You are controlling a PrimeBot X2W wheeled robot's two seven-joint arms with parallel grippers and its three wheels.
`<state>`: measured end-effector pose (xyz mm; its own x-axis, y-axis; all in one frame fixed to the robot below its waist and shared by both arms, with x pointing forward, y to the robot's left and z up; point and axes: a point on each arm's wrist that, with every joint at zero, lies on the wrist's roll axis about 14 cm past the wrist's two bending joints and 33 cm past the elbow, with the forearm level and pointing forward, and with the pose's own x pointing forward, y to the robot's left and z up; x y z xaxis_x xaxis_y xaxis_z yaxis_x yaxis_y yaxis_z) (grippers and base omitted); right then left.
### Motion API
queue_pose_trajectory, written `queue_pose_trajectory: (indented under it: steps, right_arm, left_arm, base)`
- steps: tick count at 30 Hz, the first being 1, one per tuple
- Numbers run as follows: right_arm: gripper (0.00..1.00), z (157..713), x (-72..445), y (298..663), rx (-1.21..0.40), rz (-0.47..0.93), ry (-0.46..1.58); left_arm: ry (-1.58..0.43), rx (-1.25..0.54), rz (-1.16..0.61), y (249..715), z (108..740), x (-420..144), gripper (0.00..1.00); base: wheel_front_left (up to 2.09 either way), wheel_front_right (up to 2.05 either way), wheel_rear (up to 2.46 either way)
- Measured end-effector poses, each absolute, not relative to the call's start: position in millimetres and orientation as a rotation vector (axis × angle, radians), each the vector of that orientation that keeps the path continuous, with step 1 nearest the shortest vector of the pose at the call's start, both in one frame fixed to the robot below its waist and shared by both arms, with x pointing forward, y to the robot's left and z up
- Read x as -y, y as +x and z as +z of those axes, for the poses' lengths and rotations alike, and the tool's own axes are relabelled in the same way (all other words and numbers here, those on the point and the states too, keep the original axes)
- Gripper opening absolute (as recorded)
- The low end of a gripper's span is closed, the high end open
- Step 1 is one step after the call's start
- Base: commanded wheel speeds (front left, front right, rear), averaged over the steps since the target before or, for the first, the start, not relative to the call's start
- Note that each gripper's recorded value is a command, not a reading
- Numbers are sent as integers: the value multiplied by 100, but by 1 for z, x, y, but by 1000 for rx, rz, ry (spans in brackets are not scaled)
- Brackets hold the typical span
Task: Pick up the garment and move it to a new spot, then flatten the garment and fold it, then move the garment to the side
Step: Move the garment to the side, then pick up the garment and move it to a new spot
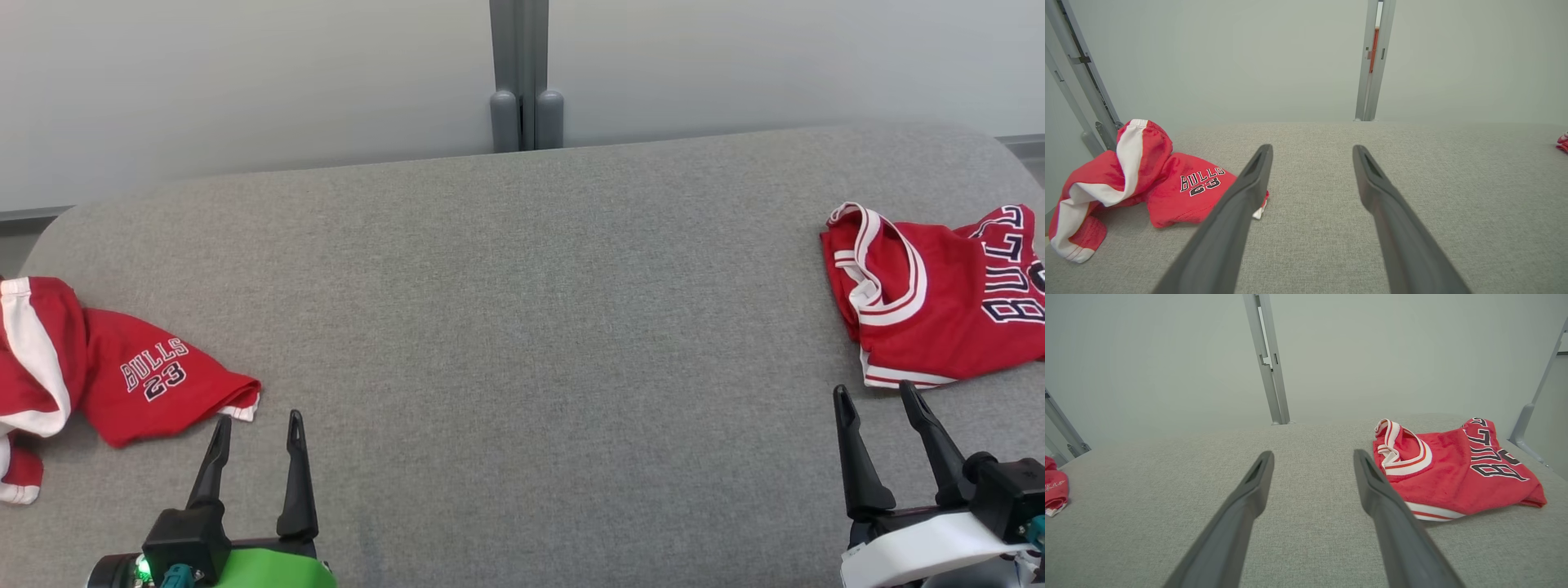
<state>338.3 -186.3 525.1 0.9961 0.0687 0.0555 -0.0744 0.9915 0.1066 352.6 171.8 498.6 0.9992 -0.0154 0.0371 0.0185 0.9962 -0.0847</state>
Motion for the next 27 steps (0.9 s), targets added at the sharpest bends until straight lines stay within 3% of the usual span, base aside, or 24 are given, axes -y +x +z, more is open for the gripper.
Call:
queue_pose_trajectory:
  steps: [16, 27]
  right_arm:
    - [100, 531, 181, 344, 57, 93, 88]
    - [100, 555, 103, 383, 97, 348, 82]
  left_arm:
    - [-91, 46, 6, 352, 501, -180, 100]
    - [-105, 138, 193, 344, 529, -236, 100]
  base:
    - [0, 0, 0]
    - [0, 0, 0]
